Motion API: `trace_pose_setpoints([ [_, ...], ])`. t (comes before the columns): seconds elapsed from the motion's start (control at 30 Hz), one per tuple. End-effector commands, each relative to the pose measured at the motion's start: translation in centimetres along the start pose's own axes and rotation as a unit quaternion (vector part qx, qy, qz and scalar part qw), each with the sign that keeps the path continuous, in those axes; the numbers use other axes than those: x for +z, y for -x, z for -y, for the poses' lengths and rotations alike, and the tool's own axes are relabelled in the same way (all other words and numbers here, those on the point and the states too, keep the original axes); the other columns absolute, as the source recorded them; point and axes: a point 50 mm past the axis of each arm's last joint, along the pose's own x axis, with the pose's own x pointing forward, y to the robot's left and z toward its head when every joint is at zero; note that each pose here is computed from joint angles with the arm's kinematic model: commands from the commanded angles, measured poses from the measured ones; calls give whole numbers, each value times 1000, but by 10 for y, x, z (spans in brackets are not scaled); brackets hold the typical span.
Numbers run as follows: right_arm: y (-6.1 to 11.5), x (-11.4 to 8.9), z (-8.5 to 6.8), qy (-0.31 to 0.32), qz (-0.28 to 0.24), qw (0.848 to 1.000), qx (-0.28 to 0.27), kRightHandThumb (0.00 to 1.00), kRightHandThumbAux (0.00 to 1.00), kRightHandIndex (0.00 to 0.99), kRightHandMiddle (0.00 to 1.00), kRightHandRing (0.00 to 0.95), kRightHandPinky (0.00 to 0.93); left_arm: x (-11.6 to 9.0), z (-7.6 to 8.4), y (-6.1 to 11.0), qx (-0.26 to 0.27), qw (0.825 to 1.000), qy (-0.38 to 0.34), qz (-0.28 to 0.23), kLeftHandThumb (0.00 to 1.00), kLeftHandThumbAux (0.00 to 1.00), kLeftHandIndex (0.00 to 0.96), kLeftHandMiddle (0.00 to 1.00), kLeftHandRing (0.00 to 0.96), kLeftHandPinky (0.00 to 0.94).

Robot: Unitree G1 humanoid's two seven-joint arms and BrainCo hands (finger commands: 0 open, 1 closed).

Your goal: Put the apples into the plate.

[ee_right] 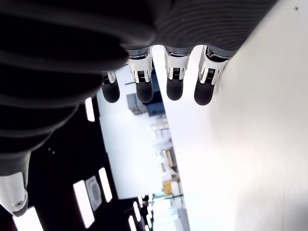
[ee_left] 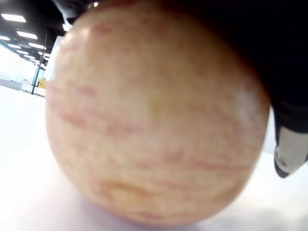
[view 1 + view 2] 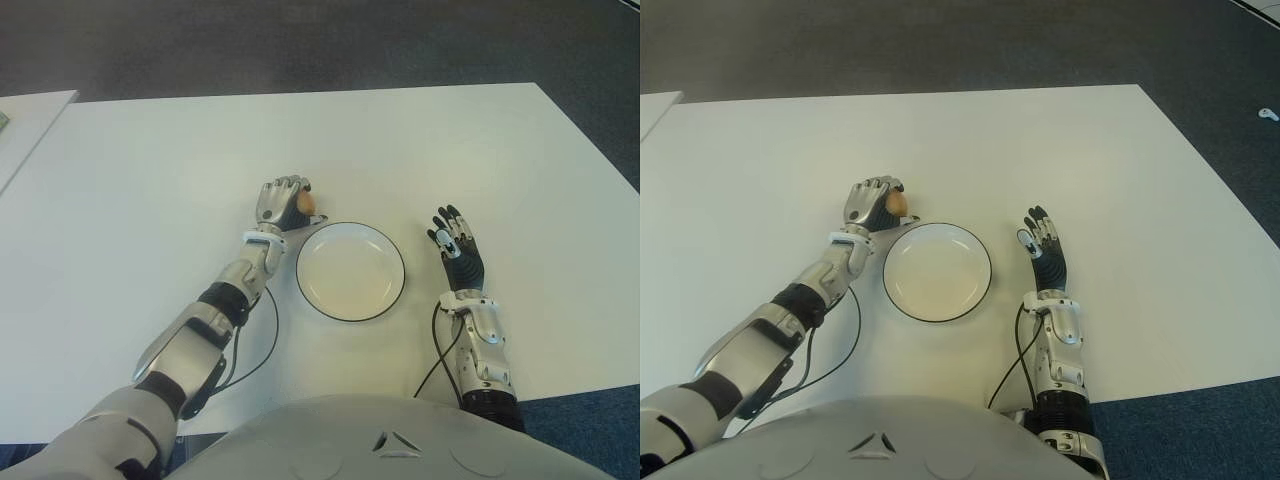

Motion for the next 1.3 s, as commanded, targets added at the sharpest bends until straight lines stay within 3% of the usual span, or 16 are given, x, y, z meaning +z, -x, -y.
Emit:
trace_pose_setpoints([
  [0.03, 11, -22, 6, -3, -63, 998, -25, 100, 543, 0, 0, 0, 0, -16, -16, 13, -23, 999, -18, -19, 857, 665, 406, 536, 836, 799],
  [0.17, 11, -22, 5, -4, -64, 998, -25, 99, 535, 0, 0, 0, 0, -12, -43, 10, 10, 1000, -17, -4, 857, 665, 407, 536, 840, 786],
  [0.3, 11, -25, 6, -3, -71, 997, -22, 106, 533, 2, 0, 0, 0, -3, -84, 8, 52, 998, -16, 23, 857, 665, 408, 537, 840, 782],
  [0.47, 12, -26, 6, -3, -75, 997, -19, 113, 530, 2, 0, 0, 0, 3, -108, 11, 73, 997, -13, 34, 857, 665, 407, 537, 840, 781],
  [0.67, 13, -28, 4, 3, -72, 997, -25, 105, 501, 3, 0, 0, 0, 13, -121, 20, 102, 993, -22, 60, 857, 666, 407, 535, 841, 774],
  [0.73, 12, -28, 2, 4, -72, 997, -25, 105, 490, 2, 0, 0, 0, 27, -131, 30, 112, 990, -28, 78, 857, 665, 407, 535, 843, 774],
  [0.9, 12, -28, 2, 4, -73, 997, -24, 108, 477, 5, 3, 0, 0, 33, -139, 32, 114, 989, -39, 85, 857, 665, 408, 535, 845, 782],
  [1.07, 13, -29, 2, 4, -74, 997, -24, 109, 484, 5, 6, 0, 0, 41, -142, 35, 111, 988, -28, 99, 857, 665, 407, 534, 849, 784],
  [1.3, 13, -29, 4, 5, -74, 997, -26, 100, 490, 4, 8, 0, 0, 74, -130, 50, 85, 986, 9, 143, 856, 666, 403, 530, 845, 784],
])
